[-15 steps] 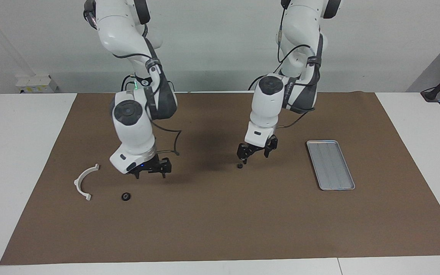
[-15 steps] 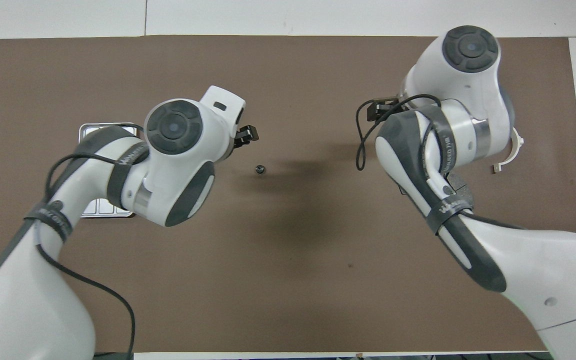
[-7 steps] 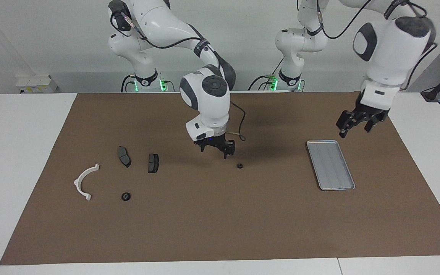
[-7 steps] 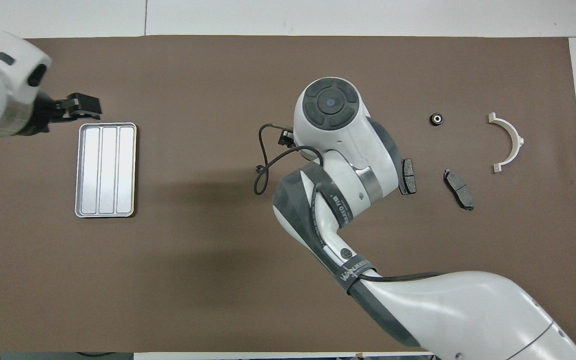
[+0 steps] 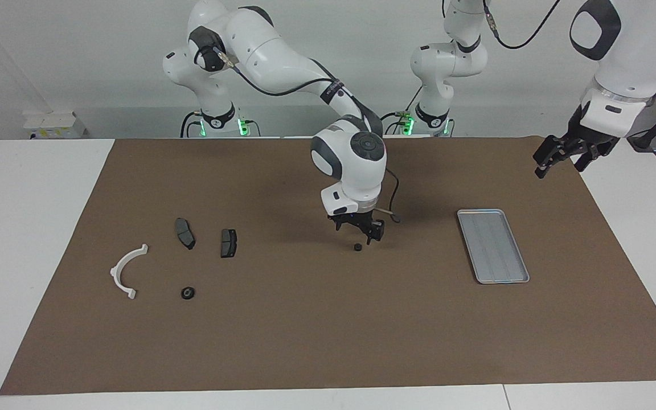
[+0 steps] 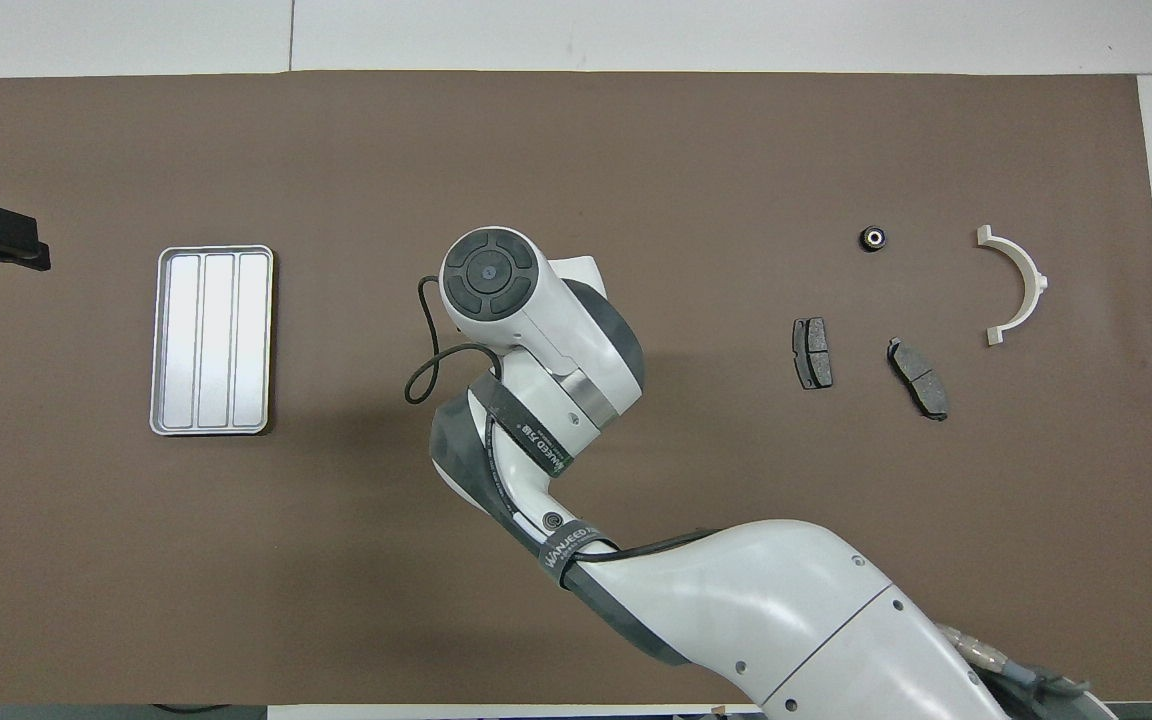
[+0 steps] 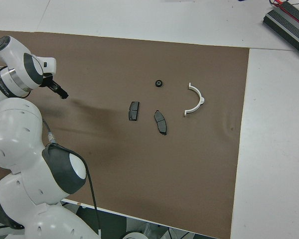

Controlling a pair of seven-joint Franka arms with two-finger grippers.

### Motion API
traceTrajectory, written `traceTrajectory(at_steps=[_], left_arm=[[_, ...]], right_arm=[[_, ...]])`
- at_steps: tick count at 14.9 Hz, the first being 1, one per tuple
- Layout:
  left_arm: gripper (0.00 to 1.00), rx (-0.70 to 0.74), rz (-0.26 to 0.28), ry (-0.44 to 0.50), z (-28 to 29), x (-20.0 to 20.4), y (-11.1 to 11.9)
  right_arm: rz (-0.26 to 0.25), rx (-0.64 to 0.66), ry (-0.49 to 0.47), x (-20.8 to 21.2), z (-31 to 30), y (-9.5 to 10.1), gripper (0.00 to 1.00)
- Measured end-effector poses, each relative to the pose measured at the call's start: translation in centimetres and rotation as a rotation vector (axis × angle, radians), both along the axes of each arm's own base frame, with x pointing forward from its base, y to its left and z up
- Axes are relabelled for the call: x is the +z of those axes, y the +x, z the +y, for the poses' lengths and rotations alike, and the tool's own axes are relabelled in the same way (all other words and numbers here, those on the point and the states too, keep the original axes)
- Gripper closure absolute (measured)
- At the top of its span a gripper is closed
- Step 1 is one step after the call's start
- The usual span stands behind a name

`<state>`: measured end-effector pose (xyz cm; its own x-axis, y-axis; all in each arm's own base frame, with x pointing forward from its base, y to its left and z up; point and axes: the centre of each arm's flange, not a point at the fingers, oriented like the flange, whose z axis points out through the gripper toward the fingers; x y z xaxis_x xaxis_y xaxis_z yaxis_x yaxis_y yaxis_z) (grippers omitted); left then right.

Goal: Place bearing gear from tray to pile

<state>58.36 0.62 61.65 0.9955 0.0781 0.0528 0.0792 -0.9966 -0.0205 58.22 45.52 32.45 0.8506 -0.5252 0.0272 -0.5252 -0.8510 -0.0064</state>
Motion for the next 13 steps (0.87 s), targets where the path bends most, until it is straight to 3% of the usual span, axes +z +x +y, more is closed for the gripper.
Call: traceTrajectory(at_steps=[10,11,13], left_arm=[[0.0,0.0,0.01,0.009,0.1,0.2,0.0],[0.0,0.0,0.011,0.015,0.1,0.2,0.0],[0.0,0.0,0.025,0.02,0.2,0.1,-0.2]], right_arm=[[0.002,-0.001,-0.019,-4.5,1.6,-1.3,0.0],[0.001,-0.002,-0.019,-4.6,1.5,-1.3,0.09],[-0.002,-0.002,-0.017,-4.6,1.6,-1.2,0.11]])
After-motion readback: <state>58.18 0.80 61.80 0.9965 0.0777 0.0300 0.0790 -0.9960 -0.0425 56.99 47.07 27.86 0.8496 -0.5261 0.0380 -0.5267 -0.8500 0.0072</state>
